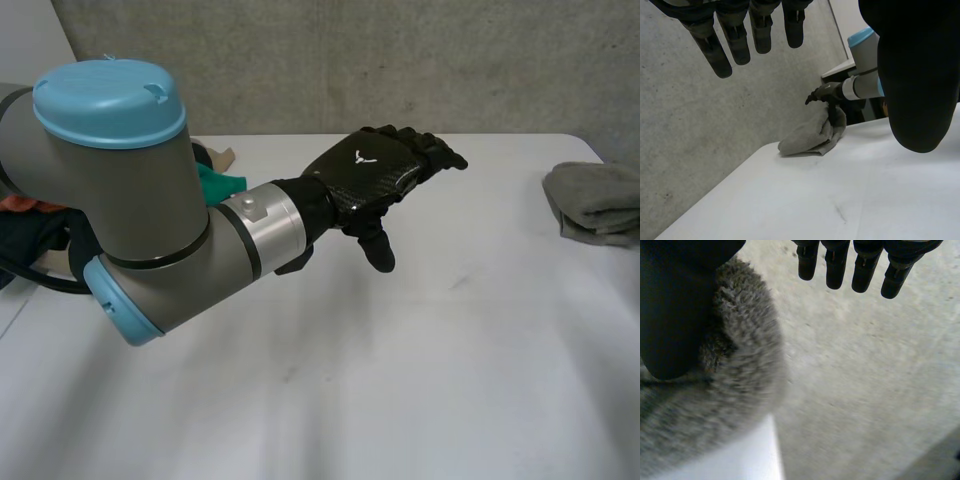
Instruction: Fold the laundry.
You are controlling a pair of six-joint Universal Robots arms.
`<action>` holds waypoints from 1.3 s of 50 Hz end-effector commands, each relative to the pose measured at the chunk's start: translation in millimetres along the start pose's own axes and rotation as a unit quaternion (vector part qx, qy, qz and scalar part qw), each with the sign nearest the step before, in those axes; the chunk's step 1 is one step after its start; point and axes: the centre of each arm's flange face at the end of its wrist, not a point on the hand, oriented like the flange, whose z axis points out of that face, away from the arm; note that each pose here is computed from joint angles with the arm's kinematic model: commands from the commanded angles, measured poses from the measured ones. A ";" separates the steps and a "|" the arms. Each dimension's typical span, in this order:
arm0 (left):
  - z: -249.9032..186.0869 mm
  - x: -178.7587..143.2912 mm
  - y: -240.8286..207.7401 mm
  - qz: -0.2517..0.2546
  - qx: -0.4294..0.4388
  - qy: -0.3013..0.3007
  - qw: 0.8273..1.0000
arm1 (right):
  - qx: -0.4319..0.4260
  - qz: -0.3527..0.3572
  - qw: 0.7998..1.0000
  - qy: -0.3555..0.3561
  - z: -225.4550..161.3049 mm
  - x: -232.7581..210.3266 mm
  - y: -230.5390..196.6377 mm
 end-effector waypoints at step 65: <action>-99.8 -301.2 -58.7 0.153 0.167 -0.454 0.862 | 0.030 -0.179 0.931 -0.317 -275.5 -100.6 -71.0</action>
